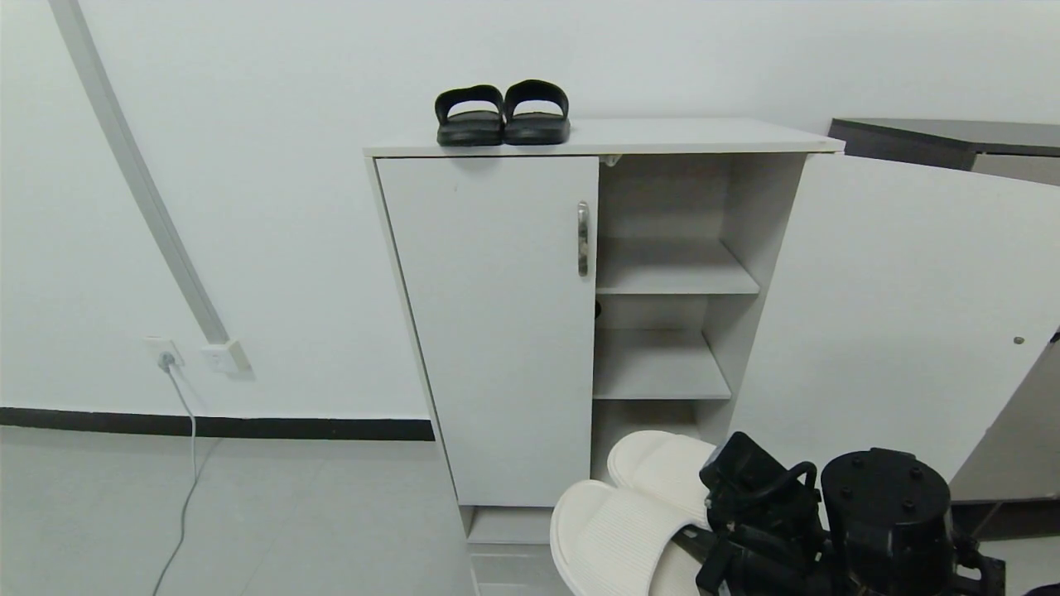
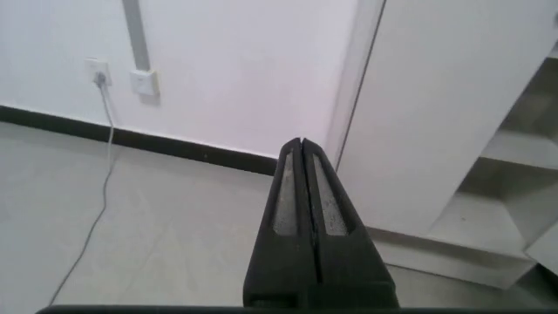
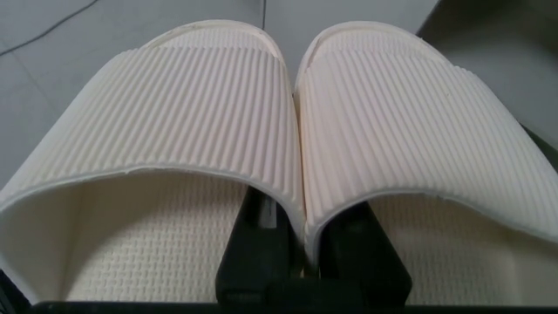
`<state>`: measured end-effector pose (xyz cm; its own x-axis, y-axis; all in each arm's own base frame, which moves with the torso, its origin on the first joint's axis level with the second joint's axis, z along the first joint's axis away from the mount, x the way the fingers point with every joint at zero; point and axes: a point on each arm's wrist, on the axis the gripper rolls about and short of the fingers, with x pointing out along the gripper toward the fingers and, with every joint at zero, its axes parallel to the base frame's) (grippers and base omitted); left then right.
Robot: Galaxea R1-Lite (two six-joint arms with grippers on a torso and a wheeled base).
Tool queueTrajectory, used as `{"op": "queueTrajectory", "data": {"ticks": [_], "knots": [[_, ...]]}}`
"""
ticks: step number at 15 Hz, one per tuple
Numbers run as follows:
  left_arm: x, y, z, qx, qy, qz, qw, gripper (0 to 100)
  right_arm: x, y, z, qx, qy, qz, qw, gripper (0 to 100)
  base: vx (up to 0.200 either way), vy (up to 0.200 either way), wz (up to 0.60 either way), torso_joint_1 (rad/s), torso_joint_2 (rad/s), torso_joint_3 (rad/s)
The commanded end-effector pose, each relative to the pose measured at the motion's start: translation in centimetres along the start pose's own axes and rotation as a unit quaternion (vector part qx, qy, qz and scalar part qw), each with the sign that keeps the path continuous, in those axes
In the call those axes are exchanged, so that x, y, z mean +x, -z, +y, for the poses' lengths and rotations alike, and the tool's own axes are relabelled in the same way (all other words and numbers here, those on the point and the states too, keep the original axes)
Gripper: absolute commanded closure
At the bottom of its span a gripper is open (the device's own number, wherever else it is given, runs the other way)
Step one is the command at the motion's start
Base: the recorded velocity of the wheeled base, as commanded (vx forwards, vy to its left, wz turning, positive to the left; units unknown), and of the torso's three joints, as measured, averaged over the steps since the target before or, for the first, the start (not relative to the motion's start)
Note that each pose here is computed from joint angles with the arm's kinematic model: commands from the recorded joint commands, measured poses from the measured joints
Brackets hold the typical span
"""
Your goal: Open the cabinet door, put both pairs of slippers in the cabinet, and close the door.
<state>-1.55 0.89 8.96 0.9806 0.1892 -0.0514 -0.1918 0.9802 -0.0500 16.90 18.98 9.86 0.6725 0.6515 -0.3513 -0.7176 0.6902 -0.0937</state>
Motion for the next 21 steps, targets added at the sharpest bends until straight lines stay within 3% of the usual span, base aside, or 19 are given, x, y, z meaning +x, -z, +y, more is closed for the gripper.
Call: {"op": "queueTrajectory", "data": {"ticks": [1,3,4,5,6,7,8,9,12,15,18,21], "knots": [[0.0,0.7,0.0,-0.001,-0.017,-0.007,0.9998,100,-0.1,-0.1,0.0,0.0,0.0,-0.002,1.0,100,0.0,0.0,0.0,0.0,0.0,0.0],[-0.2,0.8,0.0,0.005,-0.038,-0.015,0.9991,100,-0.1,-0.1,0.0,0.0,0.0,-0.003,1.0,100,0.0,0.0,0.0,0.0,0.0,0.0],[-0.4,0.9,-0.2,0.033,-0.002,-0.025,0.9991,100,-0.1,-0.1,0.0,0.0,-0.001,-0.003,1.0,100,0.0,0.0,0.0,0.0,0.0,0.0],[-0.7,1.0,-0.5,0.051,0.048,-0.041,0.9967,100,0.0,-0.2,0.0,0.0,0.0,-0.005,1.0,100,0.0,0.0,0.0,0.0,0.0,0.0],[-0.8,1.0,-0.5,0.056,0.054,-0.049,0.9958,100,0.1,-0.4,0.0,0.0,0.0,-0.009,1.0,100,0.0,0.0,0.0,0.0,0.0,0.0],[-0.8,1.0,-0.5,0.048,0.051,-0.047,0.9965,100,0.1,-0.6,0.1,0.0,-0.001,-0.015,1.0,100,0.0,0.0,0.0,0.0,0.0,0.0],[-0.8,1.4,-0.4,0.033,0.044,-0.027,0.9981,100,0.1,-0.6,0.1,0.0,-0.001,-0.018,1.0,100,0.0,0.0,0.0,0.0,0.0,0.0],[-0.8,1.5,-0.4,0.014,0.042,-0.025,0.9987,100,0.0,-0.7,0.1,-0.001,-0.001,-0.024,1.0,100,0.0,0.0,0.0,0.0,0.0,0.0],[-0.8,1.5,-0.6,0.02,0.074,-0.024,0.9968,100,0.9,-1.3,0.3,-0.001,0.034,-0.031,0.999,100,0.0,0.0,0.0,0.0,0.0,0.0],[-0.8,1.5,-0.6,0.019,0.075,-0.024,0.9967,100,3.8,-1.7,1.4,0.038,0.127,-0.034,0.991,100,0.0,0.0,0.0,0.0,0.0,0.0],[-0.8,1.5,-0.6,0.02,0.075,-0.024,0.9967,100,9.3,-1.5,2.2,0.086,0.263,-0.044,0.96,100,0.0,0.0,0.0,0.0,0.0,0.0],[-0.8,1.5,-0.6,0.02,0.075,-0.024,0.9967,100,14.1,-0.2,2.6,0.128,0.316,-0.056,0.939,100,0.0,0.0,0.0,0.0,0.0,0.0]]}}
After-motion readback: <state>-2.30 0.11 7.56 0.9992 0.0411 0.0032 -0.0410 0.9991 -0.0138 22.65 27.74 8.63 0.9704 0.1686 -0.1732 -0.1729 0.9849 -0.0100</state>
